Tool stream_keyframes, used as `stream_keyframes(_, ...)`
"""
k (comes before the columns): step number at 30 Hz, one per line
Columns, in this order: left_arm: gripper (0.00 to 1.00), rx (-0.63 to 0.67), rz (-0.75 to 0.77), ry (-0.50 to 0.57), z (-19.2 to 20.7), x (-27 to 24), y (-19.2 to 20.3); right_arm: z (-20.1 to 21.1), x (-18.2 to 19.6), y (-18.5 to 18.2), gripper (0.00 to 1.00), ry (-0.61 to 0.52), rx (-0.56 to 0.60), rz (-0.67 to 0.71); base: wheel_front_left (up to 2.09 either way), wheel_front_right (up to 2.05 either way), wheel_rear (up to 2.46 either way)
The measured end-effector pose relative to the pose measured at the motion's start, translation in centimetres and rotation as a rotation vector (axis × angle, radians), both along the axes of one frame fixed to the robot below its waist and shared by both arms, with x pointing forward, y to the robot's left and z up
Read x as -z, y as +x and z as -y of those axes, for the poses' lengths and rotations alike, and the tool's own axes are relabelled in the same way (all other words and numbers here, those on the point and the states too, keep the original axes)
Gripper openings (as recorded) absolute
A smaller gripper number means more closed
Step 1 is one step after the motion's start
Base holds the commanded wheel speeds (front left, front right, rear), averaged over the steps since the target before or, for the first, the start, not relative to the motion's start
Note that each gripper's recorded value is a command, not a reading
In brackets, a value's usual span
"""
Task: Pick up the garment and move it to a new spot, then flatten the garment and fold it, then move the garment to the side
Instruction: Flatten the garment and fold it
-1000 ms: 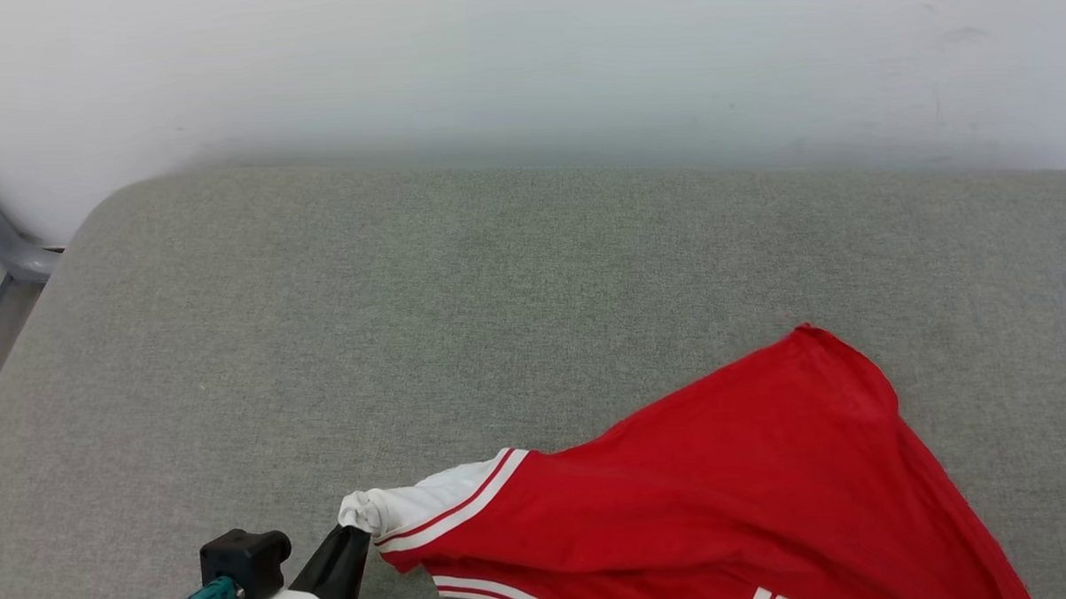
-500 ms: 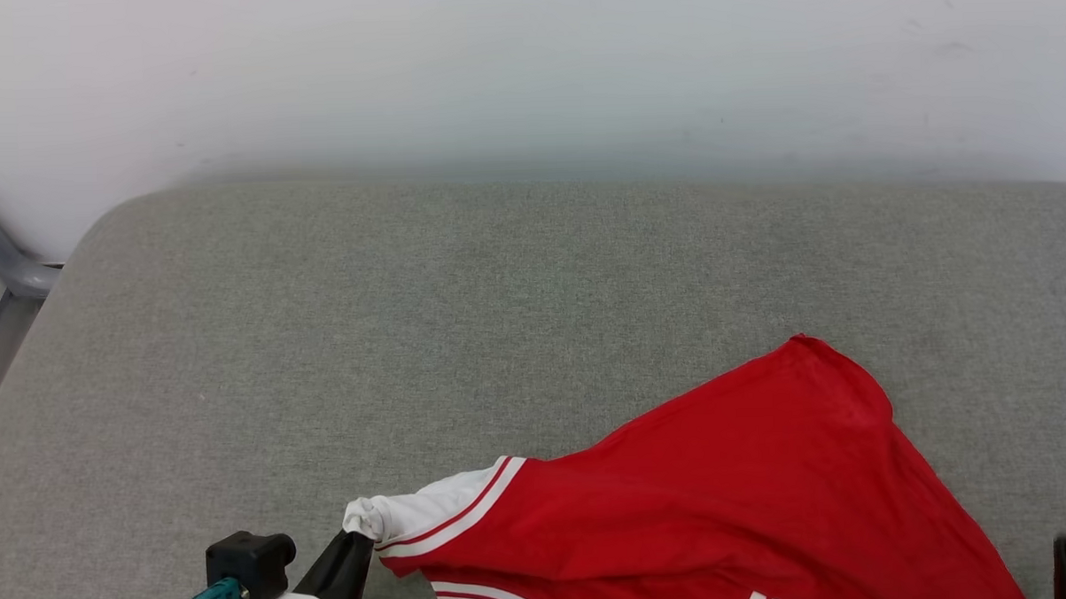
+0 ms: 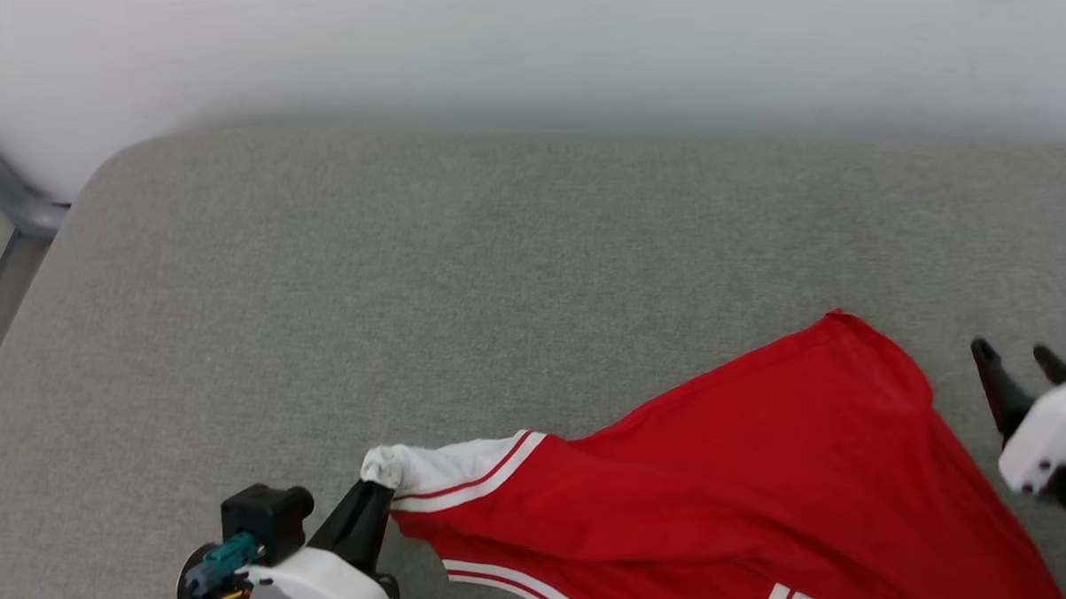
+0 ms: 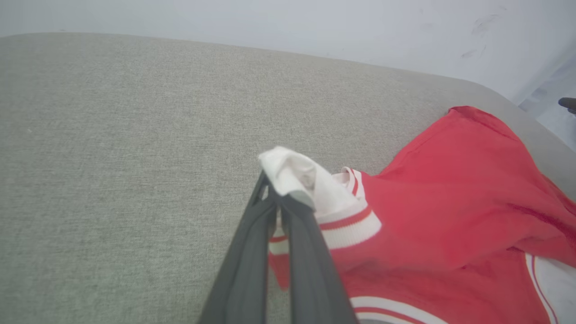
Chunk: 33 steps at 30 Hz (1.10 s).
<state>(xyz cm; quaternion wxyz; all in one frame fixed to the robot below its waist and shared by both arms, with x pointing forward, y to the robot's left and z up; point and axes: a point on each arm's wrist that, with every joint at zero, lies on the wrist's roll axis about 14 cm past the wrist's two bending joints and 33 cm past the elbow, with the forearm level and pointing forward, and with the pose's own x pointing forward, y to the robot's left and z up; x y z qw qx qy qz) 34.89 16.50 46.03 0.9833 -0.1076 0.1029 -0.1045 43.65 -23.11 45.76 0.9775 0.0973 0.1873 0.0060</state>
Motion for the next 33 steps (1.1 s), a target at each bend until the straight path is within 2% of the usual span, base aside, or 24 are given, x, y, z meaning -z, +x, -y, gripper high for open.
stream_keyframes(3,0.00,0.007,0.004,-0.002,0.2,0.0,0.7,-0.9,-0.8,2.7,1.00,-0.037,-0.073,-0.059,0.00,0.00,0.00)
stream_keyframes(10,0.00,-0.007,0.013,-0.001,-0.4,0.5,2.6,-4.4,2.6,5.0,1.00,-0.148,-0.274,-0.370,0.00,0.00,0.00)
stream_keyframes(13,0.00,-0.013,0.007,-0.001,-0.6,1.1,3.3,-5.4,3.6,5.8,1.00,-0.209,-0.335,-0.441,0.00,0.00,0.00)
stream_keyframes(20,0.00,-0.027,-0.025,-0.003,-1.0,2.9,4.3,-7.0,7.6,6.2,1.00,-0.257,-0.420,-0.573,0.00,0.00,0.00)
stream_keyframes(28,0.00,-0.034,-0.050,-0.009,-1.0,4.3,4.8,-7.1,11.0,5.1,1.00,-0.229,-0.445,-0.739,0.00,0.00,0.00)
stream_keyframes(29,0.00,-0.035,-0.052,-0.009,-1.1,4.4,4.8,-7.2,11.0,5.0,0.67,-0.226,-0.446,-0.749,0.00,0.00,0.00)
stream_keyframes(30,0.00,-0.036,-0.051,-0.009,-1.1,4.4,4.8,-7.2,11.1,4.9,0.27,-0.225,-0.448,-0.752,0.00,0.00,0.00)
stream_keyframes(31,0.00,-0.036,-0.052,-0.010,-1.1,4.5,4.8,-7.3,11.0,4.9,0.00,-0.222,-0.450,-0.752,0.00,0.00,0.00)
stream_keyframes(33,0.00,-0.037,-0.050,-0.013,-1.1,4.4,4.9,-7.5,11.0,4.7,0.00,-0.216,-0.458,-0.754,0.00,0.00,0.00)
